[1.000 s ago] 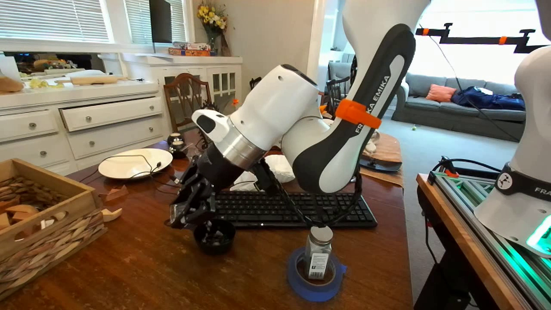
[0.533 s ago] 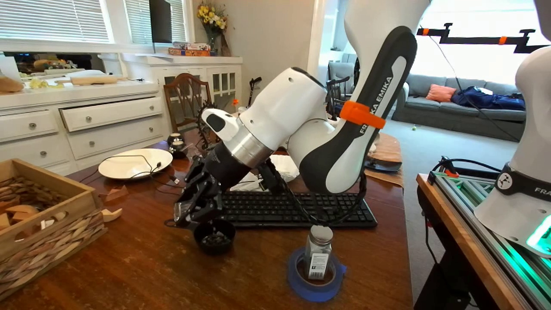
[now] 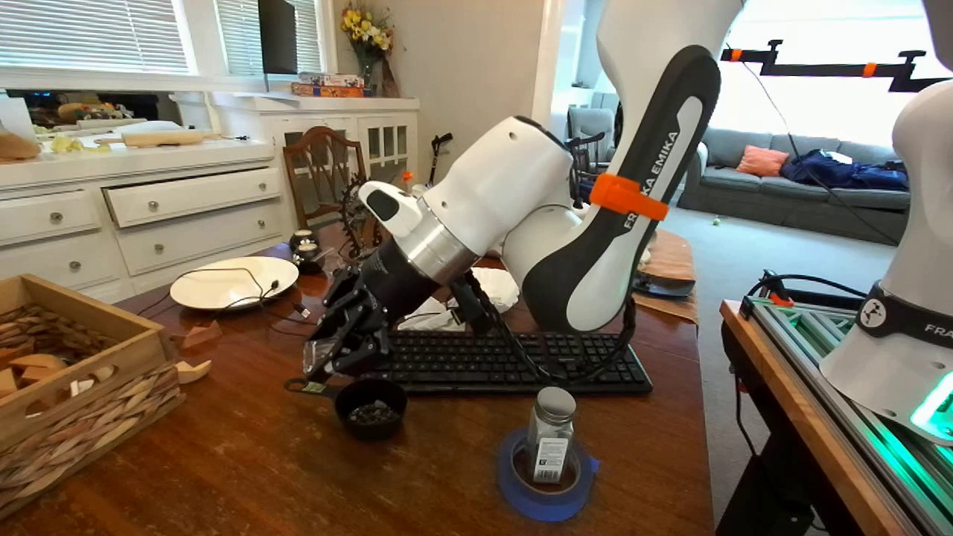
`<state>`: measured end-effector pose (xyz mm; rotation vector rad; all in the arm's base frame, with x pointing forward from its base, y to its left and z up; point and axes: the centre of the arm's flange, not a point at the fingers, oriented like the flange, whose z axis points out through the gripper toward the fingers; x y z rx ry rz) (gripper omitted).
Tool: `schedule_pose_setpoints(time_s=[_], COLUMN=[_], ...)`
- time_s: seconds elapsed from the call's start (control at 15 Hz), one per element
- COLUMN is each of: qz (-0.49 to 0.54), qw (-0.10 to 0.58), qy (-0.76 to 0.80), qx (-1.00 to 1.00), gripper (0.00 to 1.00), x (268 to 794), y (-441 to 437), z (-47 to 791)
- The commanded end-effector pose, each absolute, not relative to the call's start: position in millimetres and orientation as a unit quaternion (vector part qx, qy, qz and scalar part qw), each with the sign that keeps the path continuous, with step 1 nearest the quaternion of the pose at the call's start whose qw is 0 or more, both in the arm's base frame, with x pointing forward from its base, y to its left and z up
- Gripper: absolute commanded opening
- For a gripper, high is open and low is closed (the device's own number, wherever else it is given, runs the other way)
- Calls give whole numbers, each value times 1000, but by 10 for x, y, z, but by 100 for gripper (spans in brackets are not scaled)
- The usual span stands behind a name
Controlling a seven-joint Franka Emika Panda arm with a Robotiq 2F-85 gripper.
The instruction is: Pick up the small glass cup and pour its contents into the small black pot
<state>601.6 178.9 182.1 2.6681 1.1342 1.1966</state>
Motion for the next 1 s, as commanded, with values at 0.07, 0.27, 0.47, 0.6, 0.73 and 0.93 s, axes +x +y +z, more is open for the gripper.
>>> schedule_pose_setpoints(time_s=[0.07,0.27,0.47,0.6,0.73,0.93], qz=[388,384,383,383,393,406], qw=[3,2,1,1,12,19], qy=[360,362,362,362,356,340], qx=[849,850,850,850,848,848], gripper=[22,47,47,22,22,22], x=[5903,5993,5980,5982,5933,5899], y=[1747,1776,1773,1772,1724,1587], z=[1875,1821,1816,1824,1817,1787])
